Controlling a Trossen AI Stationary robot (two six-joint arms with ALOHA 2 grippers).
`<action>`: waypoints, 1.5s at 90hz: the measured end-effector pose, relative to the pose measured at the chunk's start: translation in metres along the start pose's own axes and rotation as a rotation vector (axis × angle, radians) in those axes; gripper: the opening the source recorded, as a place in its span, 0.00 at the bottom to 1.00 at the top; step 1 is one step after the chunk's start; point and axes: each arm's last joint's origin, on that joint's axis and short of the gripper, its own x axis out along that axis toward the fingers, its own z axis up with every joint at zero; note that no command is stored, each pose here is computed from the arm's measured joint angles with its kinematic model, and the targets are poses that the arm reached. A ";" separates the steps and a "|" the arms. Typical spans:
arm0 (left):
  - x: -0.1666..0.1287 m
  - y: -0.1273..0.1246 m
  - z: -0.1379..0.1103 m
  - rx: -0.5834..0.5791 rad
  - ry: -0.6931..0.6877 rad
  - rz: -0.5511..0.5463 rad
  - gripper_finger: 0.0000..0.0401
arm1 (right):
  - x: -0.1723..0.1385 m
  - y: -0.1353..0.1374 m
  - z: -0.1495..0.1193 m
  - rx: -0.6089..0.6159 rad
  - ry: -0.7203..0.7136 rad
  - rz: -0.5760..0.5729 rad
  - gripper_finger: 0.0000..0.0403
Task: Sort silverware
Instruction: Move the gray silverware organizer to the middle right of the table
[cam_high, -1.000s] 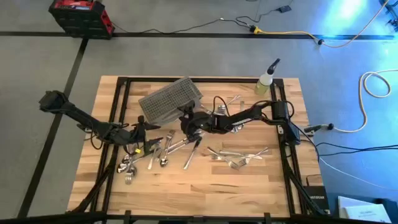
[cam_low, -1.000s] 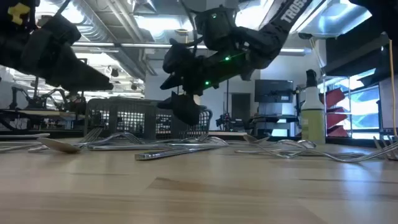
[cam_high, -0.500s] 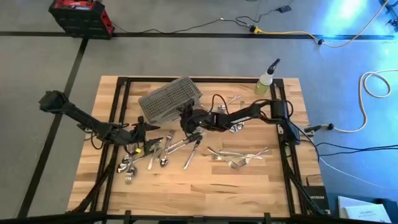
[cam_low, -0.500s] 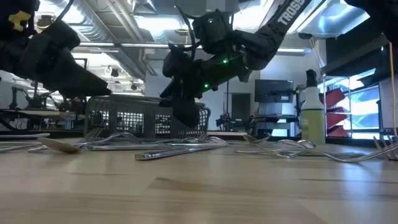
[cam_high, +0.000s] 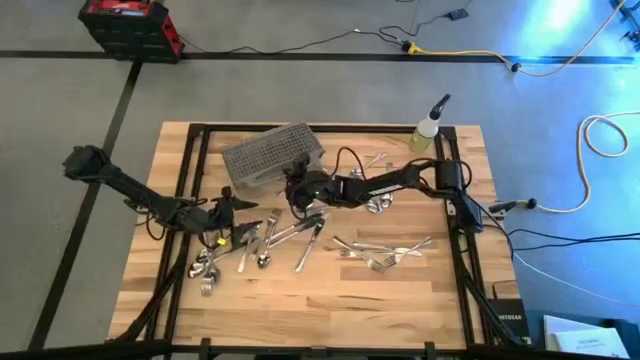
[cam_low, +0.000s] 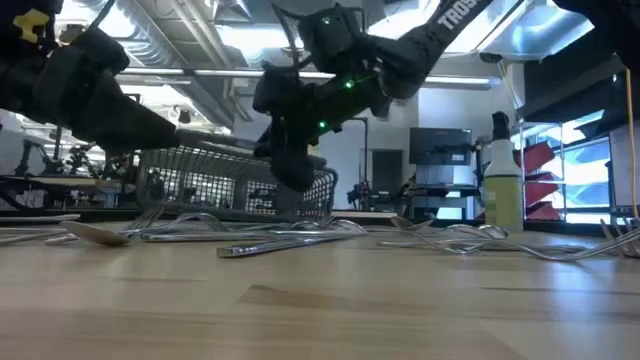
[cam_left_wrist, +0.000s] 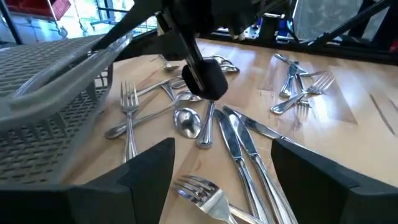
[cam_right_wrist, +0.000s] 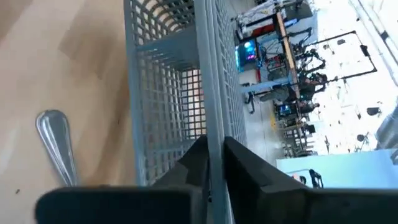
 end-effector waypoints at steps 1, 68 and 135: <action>0.000 0.000 0.000 0.000 0.000 0.000 0.63 | 0.000 -0.001 0.001 -0.002 0.003 0.002 0.06; 0.000 0.000 -0.001 0.005 0.008 0.002 0.63 | -0.059 -0.107 0.036 0.198 0.086 0.189 0.00; 0.000 0.000 -0.001 0.007 0.003 0.004 0.63 | -0.261 -0.254 -0.063 0.730 0.028 0.383 0.00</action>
